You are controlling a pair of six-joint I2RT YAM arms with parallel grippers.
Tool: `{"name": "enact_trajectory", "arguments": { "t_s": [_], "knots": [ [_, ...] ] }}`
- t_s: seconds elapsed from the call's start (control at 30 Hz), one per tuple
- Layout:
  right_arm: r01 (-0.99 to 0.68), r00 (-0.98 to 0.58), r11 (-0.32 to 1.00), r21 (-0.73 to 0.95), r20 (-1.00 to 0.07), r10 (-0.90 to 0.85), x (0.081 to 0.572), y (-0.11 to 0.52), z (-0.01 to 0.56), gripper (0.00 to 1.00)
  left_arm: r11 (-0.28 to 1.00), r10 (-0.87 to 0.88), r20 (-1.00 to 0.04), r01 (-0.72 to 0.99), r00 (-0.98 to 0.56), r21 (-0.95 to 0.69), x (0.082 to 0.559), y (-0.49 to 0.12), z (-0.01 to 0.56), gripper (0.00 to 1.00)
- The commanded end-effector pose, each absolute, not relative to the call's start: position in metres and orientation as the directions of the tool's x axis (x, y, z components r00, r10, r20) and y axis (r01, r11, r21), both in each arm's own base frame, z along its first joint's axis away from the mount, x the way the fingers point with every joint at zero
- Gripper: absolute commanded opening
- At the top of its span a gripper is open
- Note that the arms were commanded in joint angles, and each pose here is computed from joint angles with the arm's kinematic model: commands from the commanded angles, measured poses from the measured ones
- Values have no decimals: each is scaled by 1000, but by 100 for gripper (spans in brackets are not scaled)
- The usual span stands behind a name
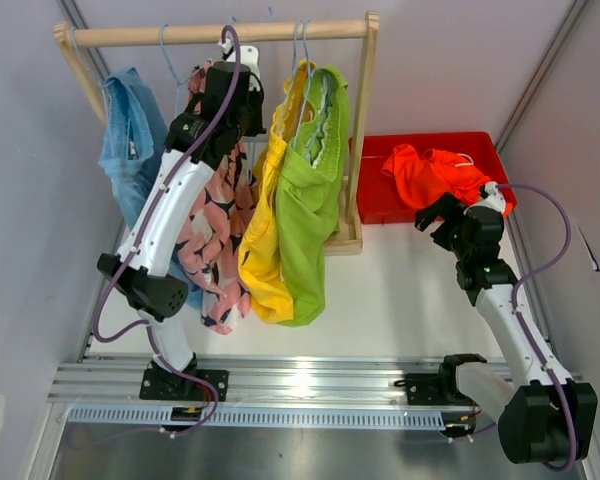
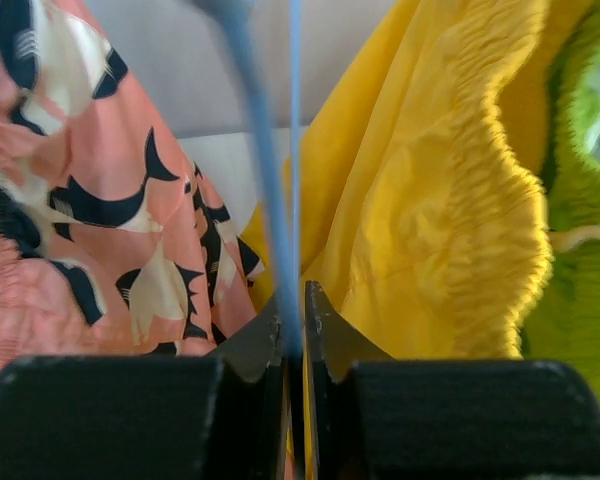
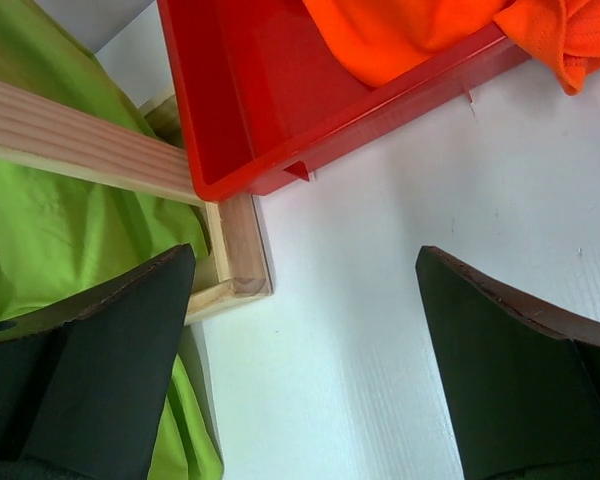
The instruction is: Remove the shorts from the hanger
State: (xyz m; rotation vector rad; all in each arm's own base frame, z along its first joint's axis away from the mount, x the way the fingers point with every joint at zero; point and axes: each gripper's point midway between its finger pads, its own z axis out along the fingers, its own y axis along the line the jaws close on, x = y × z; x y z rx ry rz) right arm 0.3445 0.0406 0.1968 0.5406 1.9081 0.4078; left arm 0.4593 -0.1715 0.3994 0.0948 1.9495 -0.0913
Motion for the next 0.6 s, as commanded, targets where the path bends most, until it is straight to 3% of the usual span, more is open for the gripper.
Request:
{"name": "enact_trajectory", "arguments": {
  "t_s": [0.0, 0.3, 0.4, 0.47, 0.57],
  "knots": [
    [151, -308, 828, 540, -770, 558, 340, 44, 209, 99, 995, -21, -941, 86, -339, -53, 466, -161, 405, 13],
    [144, -300, 826, 546, -771, 562, 326, 45, 216, 99, 994, -27, -924, 88, -381, -65, 455, -154, 398, 47],
    [141, -300, 827, 544, -773, 560, 321, 45, 219, 99, 993, -36, -927, 89, -373, -74, 433, -146, 407, 74],
    [141, -296, 830, 540, -777, 556, 319, 44, 221, 100, 992, -35, -931, 101, -364, -77, 418, -141, 412, 81],
    [147, -294, 836, 529, -783, 547, 315, 42, 223, 100, 988, -29, -942, 131, -333, -77, 383, -130, 432, 99]
  ]
}}
